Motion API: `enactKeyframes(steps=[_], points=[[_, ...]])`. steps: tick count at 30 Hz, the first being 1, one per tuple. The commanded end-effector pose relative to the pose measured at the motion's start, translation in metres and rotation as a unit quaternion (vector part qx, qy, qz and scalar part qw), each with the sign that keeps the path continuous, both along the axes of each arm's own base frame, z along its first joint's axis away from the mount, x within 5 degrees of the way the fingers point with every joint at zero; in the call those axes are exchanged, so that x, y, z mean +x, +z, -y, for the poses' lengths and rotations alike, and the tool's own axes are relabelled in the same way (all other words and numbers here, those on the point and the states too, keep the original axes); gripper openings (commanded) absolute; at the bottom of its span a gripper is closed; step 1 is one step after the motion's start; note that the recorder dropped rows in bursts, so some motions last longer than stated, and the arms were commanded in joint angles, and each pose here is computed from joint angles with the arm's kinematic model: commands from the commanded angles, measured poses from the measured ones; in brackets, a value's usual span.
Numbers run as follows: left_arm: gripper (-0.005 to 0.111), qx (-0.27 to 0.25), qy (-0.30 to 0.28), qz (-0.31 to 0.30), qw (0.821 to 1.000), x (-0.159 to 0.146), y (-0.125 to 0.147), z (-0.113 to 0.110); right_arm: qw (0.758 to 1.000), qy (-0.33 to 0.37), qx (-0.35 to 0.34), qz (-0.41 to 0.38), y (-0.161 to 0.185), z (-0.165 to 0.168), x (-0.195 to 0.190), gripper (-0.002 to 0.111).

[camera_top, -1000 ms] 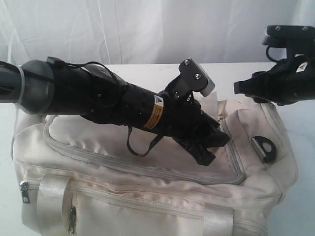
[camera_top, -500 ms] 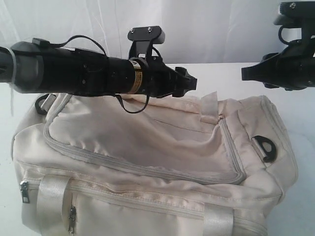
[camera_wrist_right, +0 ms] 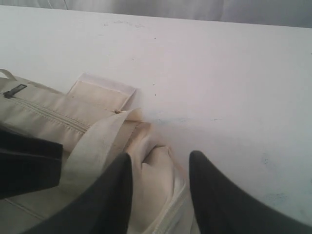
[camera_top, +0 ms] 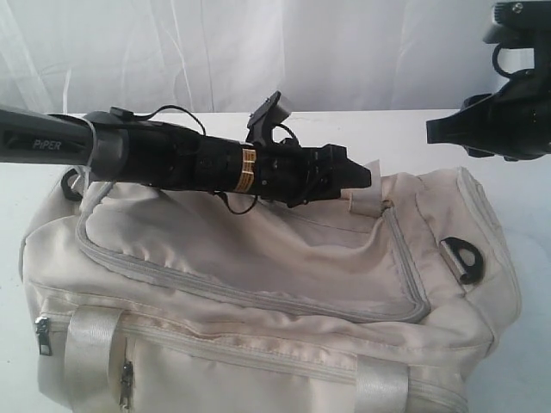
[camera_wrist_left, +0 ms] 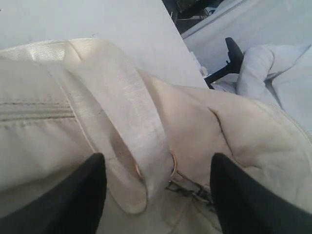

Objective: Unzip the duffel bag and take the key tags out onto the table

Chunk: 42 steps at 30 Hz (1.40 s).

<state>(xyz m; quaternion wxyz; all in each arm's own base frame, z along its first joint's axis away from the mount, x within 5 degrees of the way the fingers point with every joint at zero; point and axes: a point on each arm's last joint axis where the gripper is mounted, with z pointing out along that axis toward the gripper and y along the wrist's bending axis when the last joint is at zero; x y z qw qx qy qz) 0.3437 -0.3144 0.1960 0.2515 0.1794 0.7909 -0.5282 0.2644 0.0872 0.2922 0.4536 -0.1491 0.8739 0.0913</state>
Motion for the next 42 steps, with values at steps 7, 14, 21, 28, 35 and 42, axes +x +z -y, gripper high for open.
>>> enactKeyframes(steps=[7, 14, 21, 28, 35, 42], points=[[0.062, -0.008, -0.013, -0.008, 1.000, 0.007, -0.012, 0.019, 1.000, 0.005, -0.007, -0.003, 0.001, 0.000, -0.002, 0.036], [0.052, -0.036, -0.049, -0.006, 0.998, 0.013, -0.015, 0.031, 0.999, 0.012, -0.015, -0.037, -0.004, 0.000, -0.006, 0.036], [0.015, -0.030, -0.037, 0.003, 0.999, 0.017, -0.018, 0.030, 0.997, 0.018, -0.023, -0.069, -0.008, 0.001, -0.011, 0.036], [0.000, -0.148, -0.032, 0.012, 0.988, 0.029, 0.012, 0.013, 0.999, 0.018, -0.013, -0.038, 0.008, 0.004, -0.020, 0.036], [0.000, -0.232, -0.014, 0.051, 0.971, 0.038, 0.064, -0.014, 0.999, 0.005, 0.032, 0.028, 0.035, 0.007, -0.032, 0.036], [0.000, -0.230, -0.031, 0.087, 0.969, 0.028, 0.093, -0.019, 0.996, -0.010, 0.094, 0.007, 0.034, 0.002, -0.031, 0.038]])
